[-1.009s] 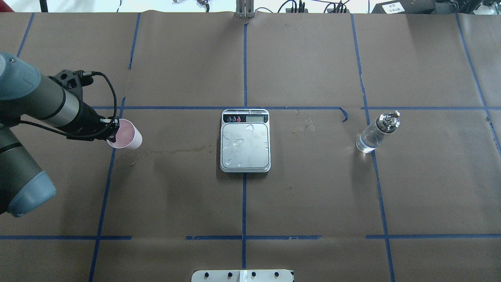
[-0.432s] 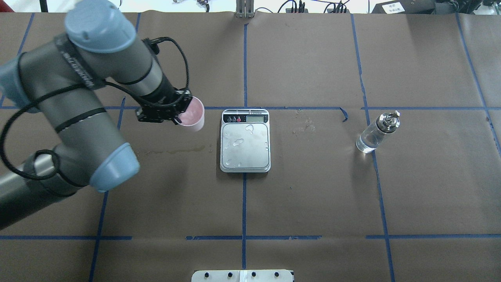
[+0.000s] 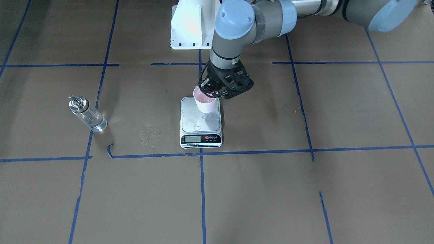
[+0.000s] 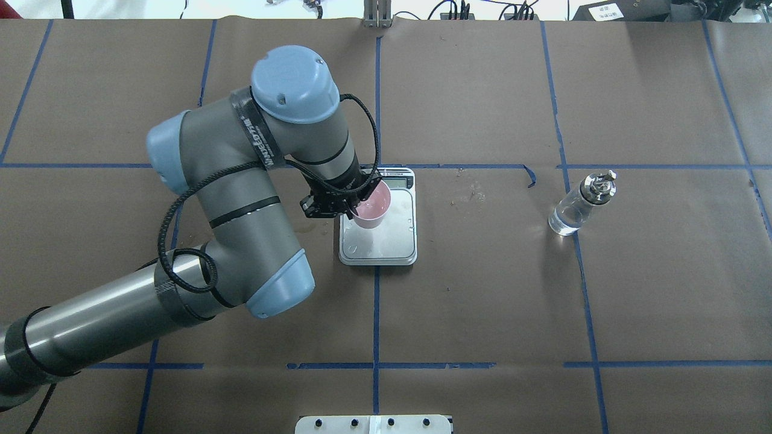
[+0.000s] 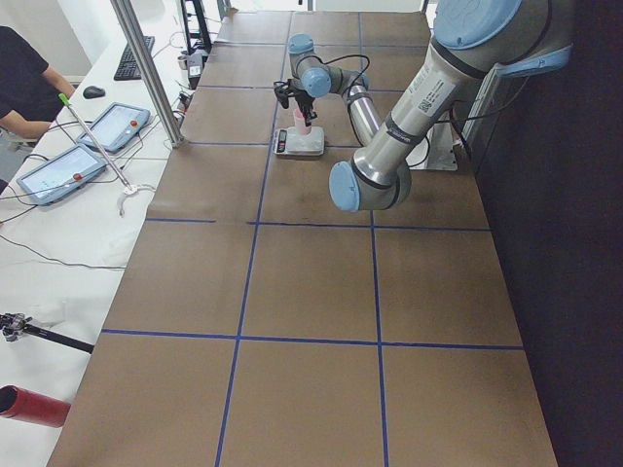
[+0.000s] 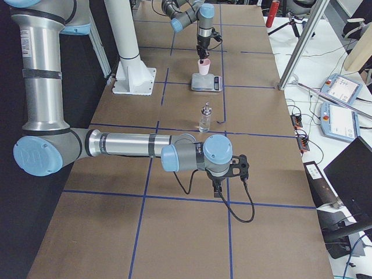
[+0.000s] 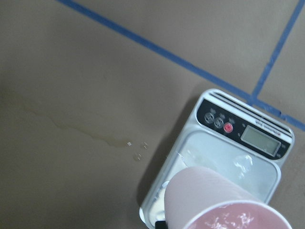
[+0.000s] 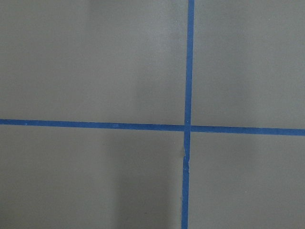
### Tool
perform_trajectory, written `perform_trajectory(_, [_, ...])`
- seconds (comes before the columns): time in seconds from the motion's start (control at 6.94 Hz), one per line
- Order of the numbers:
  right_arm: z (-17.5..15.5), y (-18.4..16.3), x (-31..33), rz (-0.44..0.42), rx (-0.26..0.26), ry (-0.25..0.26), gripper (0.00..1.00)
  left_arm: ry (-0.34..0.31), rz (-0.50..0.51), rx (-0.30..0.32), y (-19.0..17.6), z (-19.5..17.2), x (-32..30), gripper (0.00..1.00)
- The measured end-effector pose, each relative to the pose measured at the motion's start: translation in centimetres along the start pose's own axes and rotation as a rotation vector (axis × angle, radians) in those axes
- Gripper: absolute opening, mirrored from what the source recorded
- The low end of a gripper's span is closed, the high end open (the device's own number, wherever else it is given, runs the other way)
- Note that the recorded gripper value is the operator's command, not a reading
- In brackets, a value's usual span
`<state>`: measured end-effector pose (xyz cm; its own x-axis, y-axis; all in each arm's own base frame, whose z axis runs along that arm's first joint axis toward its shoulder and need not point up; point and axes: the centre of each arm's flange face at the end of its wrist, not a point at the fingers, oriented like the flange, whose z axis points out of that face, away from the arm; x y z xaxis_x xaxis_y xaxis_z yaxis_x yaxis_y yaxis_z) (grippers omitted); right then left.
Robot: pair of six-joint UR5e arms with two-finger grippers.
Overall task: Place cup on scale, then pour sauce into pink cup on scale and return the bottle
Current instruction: 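Carry the pink cup with the left gripper over the scale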
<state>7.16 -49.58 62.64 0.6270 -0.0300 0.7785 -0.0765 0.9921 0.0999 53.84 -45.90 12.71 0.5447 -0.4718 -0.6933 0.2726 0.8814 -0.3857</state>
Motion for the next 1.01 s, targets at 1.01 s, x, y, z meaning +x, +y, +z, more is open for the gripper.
perform_trajectory(1.01, [-0.1, -0.4, -0.2, -0.004, 0.004, 0.001, 1.0, 0.005, 0.011, -0.006, 0.9, 3.5, 1.0, 0.0])
